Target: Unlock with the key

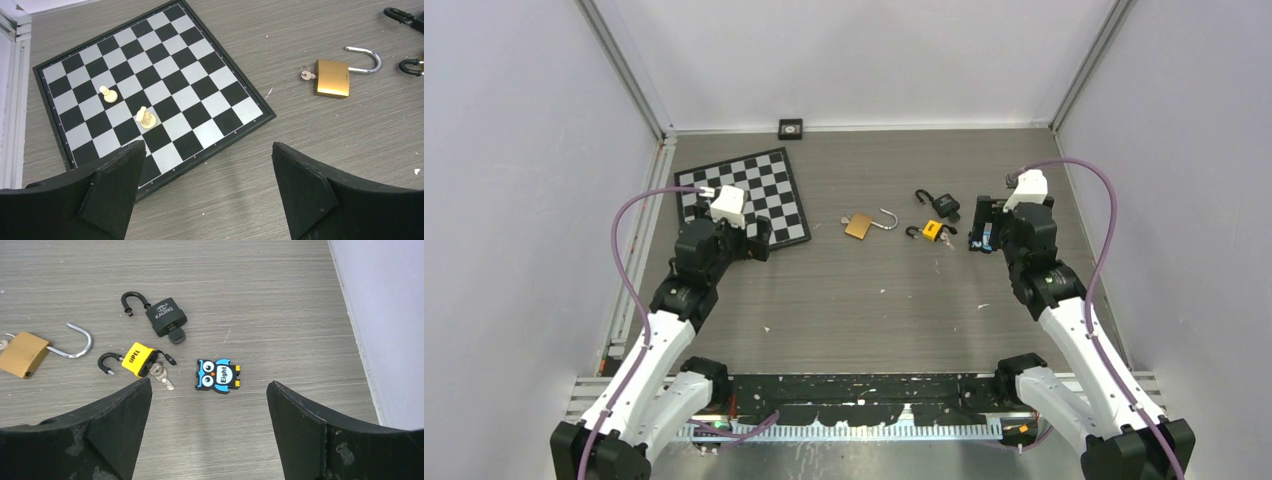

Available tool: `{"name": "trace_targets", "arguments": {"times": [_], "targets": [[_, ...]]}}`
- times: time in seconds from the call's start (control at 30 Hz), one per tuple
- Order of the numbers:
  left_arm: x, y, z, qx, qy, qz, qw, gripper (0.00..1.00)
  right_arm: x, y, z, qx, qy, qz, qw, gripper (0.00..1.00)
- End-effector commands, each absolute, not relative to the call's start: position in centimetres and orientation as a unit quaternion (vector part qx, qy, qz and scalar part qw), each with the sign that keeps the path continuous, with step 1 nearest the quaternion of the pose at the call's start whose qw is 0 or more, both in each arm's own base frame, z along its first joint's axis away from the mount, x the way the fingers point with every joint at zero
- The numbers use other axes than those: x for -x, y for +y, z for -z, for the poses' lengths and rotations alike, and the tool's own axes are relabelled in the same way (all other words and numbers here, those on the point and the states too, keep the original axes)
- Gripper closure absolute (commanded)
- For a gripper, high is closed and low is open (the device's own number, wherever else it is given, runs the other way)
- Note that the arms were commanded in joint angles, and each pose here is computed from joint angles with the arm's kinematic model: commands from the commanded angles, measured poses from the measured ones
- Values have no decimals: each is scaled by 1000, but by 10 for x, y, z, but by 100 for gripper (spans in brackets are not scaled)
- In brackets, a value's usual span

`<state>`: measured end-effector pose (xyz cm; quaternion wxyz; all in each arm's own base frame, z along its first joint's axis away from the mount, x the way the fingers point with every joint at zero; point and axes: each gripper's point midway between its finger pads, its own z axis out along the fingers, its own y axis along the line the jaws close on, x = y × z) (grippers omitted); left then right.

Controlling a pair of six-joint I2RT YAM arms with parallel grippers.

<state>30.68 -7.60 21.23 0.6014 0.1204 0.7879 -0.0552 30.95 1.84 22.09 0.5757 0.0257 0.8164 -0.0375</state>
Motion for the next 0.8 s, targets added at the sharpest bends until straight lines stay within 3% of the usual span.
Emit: {"name": "trace_targets", "arguments": {"times": [0.0, 0.77], "targets": [[-316, -75, -224, -113, 771, 55, 625, 0, -316, 8, -232, -31, 795, 64, 602, 10], [-314, -71, -219, -113, 772, 62, 622, 0, -314, 10, -222, -5, 792, 61, 608, 10]]}}
